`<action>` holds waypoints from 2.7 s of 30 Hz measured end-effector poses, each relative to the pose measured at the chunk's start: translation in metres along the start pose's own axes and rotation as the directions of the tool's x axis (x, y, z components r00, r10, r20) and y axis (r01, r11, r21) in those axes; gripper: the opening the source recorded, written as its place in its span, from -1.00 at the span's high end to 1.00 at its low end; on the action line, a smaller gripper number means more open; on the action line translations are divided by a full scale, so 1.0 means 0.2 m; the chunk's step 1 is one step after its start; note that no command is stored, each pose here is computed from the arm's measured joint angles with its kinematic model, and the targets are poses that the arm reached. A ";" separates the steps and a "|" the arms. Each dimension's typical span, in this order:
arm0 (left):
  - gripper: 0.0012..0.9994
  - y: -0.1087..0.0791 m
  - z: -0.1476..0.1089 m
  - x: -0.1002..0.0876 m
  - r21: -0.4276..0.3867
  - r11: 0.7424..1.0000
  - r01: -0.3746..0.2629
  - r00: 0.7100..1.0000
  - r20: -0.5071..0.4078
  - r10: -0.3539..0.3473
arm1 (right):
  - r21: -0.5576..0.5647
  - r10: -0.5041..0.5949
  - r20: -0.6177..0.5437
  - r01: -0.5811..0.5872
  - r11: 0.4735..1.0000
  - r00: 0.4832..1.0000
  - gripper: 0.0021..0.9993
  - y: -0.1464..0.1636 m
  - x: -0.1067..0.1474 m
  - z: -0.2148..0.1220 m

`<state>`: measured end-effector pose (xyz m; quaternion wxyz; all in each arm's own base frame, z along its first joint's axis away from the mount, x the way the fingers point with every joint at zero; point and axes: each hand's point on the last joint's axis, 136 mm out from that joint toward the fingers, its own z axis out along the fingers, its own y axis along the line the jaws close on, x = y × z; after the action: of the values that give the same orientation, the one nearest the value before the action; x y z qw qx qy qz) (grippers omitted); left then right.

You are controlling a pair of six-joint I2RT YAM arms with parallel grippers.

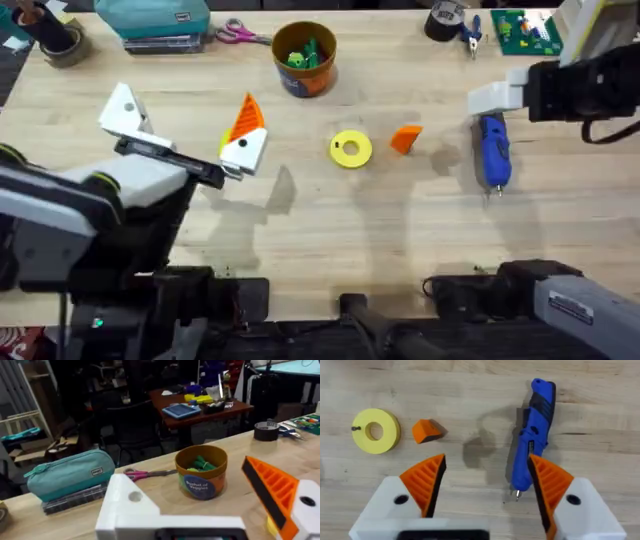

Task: Pick up the gripper from the table and insert it into the empty holder that is missing its gripper. Then pick up a screw, insert it into the mounting hole, and use the screwdriver to tighten it. Finally, clean up the table by picking up the vegetable and placing it into the bucket.

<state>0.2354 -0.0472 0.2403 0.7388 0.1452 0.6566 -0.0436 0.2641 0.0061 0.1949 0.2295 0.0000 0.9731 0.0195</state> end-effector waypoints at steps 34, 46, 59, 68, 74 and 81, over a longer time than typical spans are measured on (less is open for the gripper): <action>-0.97 -0.71 -0.33 0.25 0.732 0.584 0.350 0.936 -0.259 -0.237 | 0.000 0.000 0.000 0.000 1.000 1.000 -1.00 0.00 0.00 0.00; -0.97 -0.72 -0.34 0.26 0.745 0.576 0.338 0.941 -0.256 -0.221 | 0.000 0.000 0.000 0.000 1.000 1.000 -1.00 0.00 0.00 0.00; -0.97 -0.72 -0.34 0.26 0.761 0.589 0.273 0.962 -0.205 -0.182 | 0.000 0.000 0.000 0.000 1.000 1.000 -1.00 0.00 0.00 0.00; -0.97 -0.72 -0.34 0.26 0.761 0.590 0.270 0.963 -0.202 -0.180 | 0.000 0.000 0.000 0.000 1.000 1.000 -1.00 0.00 0.00 0.00; -0.97 -0.72 -0.34 0.26 0.762 0.590 0.269 0.963 -0.201 -0.179 | 0.000 0.000 0.000 0.000 1.000 1.000 -1.00 0.00 0.00 0.00; -0.97 -0.72 -0.34 0.26 0.762 0.590 0.269 0.963 -0.201 -0.179 | 0.000 0.000 0.000 0.000 1.000 1.000 -1.00 0.00 0.00 0.00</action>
<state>0.1405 -0.1588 0.1596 0.5551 0.3704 0.6218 -0.4099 0.2641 0.0061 0.1949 0.2295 0.0000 0.9731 0.0195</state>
